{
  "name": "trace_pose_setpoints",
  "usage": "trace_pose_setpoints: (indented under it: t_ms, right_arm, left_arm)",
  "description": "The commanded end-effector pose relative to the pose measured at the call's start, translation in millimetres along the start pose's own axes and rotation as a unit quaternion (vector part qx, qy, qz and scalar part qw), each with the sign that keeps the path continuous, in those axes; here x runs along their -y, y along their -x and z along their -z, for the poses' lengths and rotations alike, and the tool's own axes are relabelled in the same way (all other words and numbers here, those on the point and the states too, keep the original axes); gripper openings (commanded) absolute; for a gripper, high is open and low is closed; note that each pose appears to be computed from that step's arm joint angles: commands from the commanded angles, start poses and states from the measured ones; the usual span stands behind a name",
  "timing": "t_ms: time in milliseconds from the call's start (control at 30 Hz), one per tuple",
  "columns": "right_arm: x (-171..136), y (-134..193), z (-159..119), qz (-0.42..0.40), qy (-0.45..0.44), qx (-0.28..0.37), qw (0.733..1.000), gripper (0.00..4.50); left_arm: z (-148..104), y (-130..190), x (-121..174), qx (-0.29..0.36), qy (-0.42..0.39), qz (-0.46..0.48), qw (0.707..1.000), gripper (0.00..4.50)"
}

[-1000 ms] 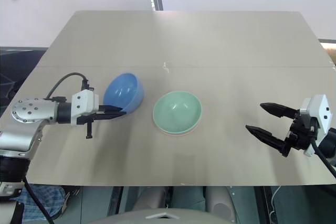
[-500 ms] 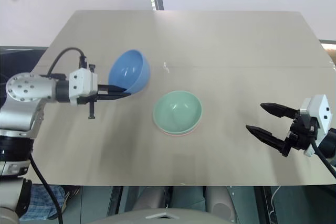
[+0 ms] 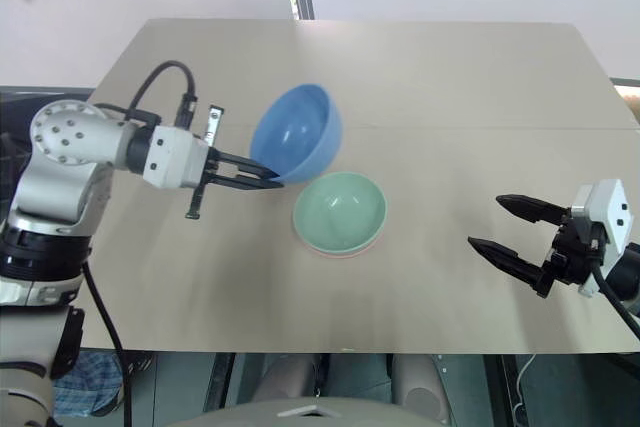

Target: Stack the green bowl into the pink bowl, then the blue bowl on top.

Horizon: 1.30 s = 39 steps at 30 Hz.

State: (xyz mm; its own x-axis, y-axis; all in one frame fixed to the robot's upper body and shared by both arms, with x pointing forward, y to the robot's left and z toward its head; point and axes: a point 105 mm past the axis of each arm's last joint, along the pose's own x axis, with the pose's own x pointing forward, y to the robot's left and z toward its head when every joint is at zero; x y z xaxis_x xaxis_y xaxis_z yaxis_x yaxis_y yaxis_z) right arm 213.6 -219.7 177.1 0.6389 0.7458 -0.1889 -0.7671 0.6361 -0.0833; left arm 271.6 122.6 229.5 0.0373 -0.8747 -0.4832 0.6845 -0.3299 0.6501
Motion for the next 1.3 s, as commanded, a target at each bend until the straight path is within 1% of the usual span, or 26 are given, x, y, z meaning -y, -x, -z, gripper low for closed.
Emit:
trace_pose_setpoints:
  t_ms: [33, 233, 300, 367, 467, 567, 667, 767, 867, 900, 933, 967, 1000, 1067, 1167, 1200, 1300]
  right_arm:
    - [-2.5, -0.6, -9.5, 0.001, 0.024, 0.014, 1.0, 4.5]
    - [-4.0, 0.5, -9.9, 0.01, 0.026, 0.016, 0.999, 4.5]
    - [-5.1, 1.7, -9.0, 0.012, 0.026, 0.014, 0.999, 4.5]
    - [-5.7, 2.5, -8.6, 0.014, 0.025, 0.014, 0.999, 4.5]
    - [-6.0, 3.0, -8.2, 0.015, 0.025, 0.013, 0.999, 4.5]
    - [-6.0, 3.2, -8.1, 0.016, 0.025, 0.013, 0.999, 4.5]
    - [-5.3, 3.2, -8.8, 0.015, 0.026, 0.014, 0.999, 4.5]
    - [-5.5, 3.9, -9.4, 0.013, 0.027, 0.014, 0.999, 4.5]
    - [-5.1, 5.1, -9.8, 0.011, 0.028, 0.013, 0.999, 4.5]
    - [-5.0, 5.6, -9.8, 0.009, 0.029, 0.013, 0.999, 4.5]
    - [-5.2, 6.0, -9.9, 0.007, 0.029, 0.012, 0.999, 4.5]
    - [-5.0, 6.9, -9.9, 0.006, 0.03, 0.011, 0.999, 4.5]
    - [-4.0, 8.4, -10.5, 0.005, 0.031, 0.01, 0.999, 4.5]
    - [-2.8, 10.9, -11.1, 0.004, 0.032, 0.008, 0.999, 4.5]
    - [-5.5, 16.6, -9.5, -0.005, 0.019, 0.007, 1.0, 4.5]
    - [-6.7, 17.9, -8.5, -0.007, 0.018, 0.004, 1.0, 4.5]
    - [-6.0, 23.3, -7.1, -0.007, 0.019, -0.002, 1.0, 4.5]
  left_arm:
    - [-4.7, -6.0, 0.9, 0.0, -0.047, 0.033, 0.998, 0.05]
    - [-3.9, -12.8, 2.9, 0.013, -0.063, 0.05, 0.997, 0.05]
    - [-0.3, -12.0, -0.2, 0.004, -0.059, 0.043, 0.997, 0.7]
    - [0.5, -11.7, -1.5, 0.004, -0.058, 0.039, 0.998, 1.15]
    - [-1.6, -12.4, -3.8, 0.014, -0.058, 0.032, 0.998, 2.49]
    - [-2.6, -9.8, -5.9, 0.018, -0.052, 0.025, 0.998, 2.49]
    - [-6.0, -0.5, -20.8, 0.037, -0.012, -0.022, 0.999, 2.49]
    - [-4.4, 16.2, -38.1, 0.066, 0.086, -0.093, 0.99, 2.49]
    - [7.9, 33.5, -40.3, 0.07, 0.167, -0.14, 0.973, 2.49]
    - [15.0, 39.4, -36.9, 0.065, 0.2, -0.152, 0.966, 2.49]
    - [21.6, 44.7, -33.0, 0.052, 0.213, -0.166, 0.961, 2.49]
    - [29.4, 51.5, -24.8, 0.045, 0.243, -0.175, 0.953, 2.49]
    - [40.3, 61.2, -14.1, 0.035, 0.288, -0.188, 0.938, 2.49]
    - [50.5, 73.7, 1.1, 0.029, 0.339, -0.204, 0.918, 2.49]
    - [74.0, 90.9, 34.0, -0.031, 0.382, -0.225, 0.896, 2.49]
    - [77.6, 93.7, 41.1, -0.043, 0.385, -0.228, 0.893, 2.49]
    - [71.0, 95.1, 61.6, -0.033, 0.415, -0.218, 0.883, 2.49]
